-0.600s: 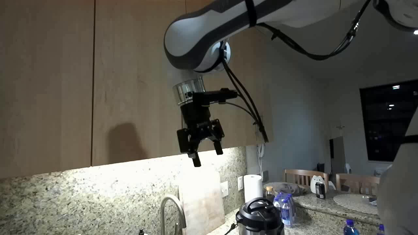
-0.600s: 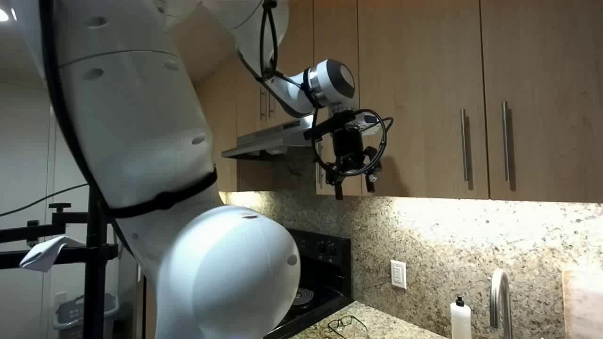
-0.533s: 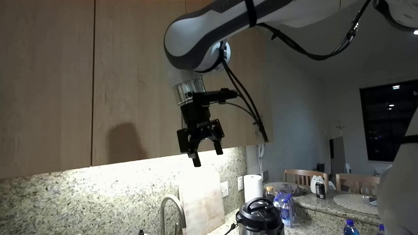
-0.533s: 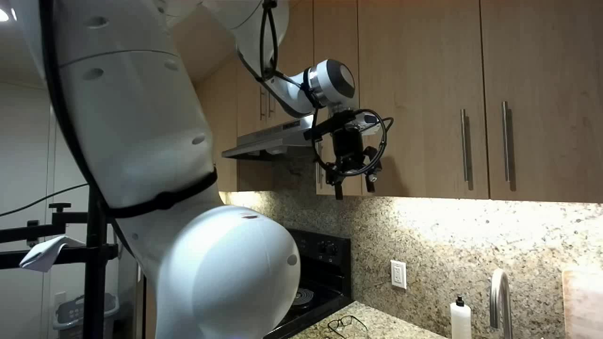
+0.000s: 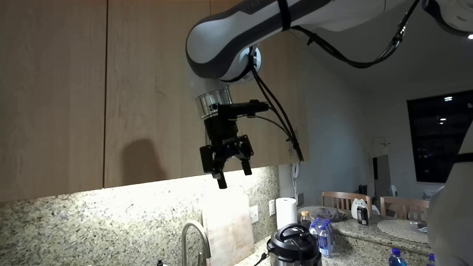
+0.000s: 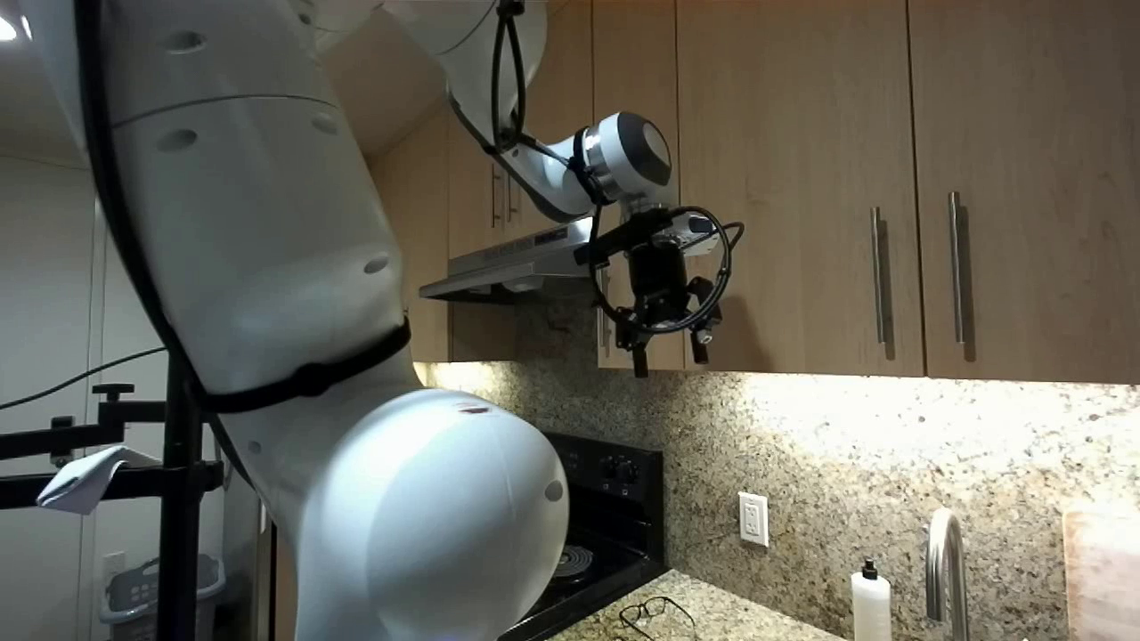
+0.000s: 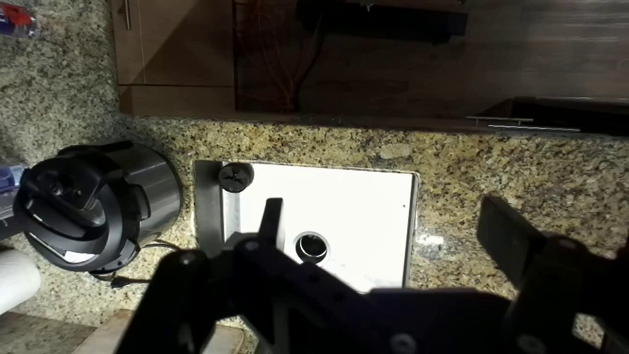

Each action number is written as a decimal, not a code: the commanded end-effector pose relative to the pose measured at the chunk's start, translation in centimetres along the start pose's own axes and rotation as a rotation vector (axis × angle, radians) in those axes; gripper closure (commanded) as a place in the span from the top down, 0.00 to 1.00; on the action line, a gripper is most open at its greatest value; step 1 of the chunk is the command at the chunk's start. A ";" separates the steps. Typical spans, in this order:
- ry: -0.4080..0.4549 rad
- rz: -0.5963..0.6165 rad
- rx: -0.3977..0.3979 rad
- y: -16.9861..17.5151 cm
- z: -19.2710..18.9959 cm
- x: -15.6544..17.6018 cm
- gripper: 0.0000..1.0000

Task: Open the right door of the top cabinet

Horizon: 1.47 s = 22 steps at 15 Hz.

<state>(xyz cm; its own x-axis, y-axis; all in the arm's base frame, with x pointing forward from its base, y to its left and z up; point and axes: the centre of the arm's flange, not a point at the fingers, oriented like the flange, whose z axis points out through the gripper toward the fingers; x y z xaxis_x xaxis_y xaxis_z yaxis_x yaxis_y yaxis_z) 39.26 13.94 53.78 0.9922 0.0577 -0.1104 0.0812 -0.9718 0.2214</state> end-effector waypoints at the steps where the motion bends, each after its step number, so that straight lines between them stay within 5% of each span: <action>1: 0.048 0.031 0.023 0.3 0.5 1.2 1.00; 6: 0.220 0.180 0.046 3.2 0.0 3.5 1.00; 12: 0.387 0.401 -0.096 10.7 -1.7 4.3 1.00; 19: 0.682 0.614 -0.169 18.5 -3.7 6.3 1.00; 21: 0.725 0.635 -0.194 18.1 -4.1 6.5 1.00; 22: 0.677 0.598 -0.160 18.9 -4.2 5.9 1.00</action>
<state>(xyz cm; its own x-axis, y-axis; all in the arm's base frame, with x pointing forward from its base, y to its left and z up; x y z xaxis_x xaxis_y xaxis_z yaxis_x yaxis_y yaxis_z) 47.05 -3.14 61.42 0.7115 -0.2738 0.6472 -0.5023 -0.8422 0.1958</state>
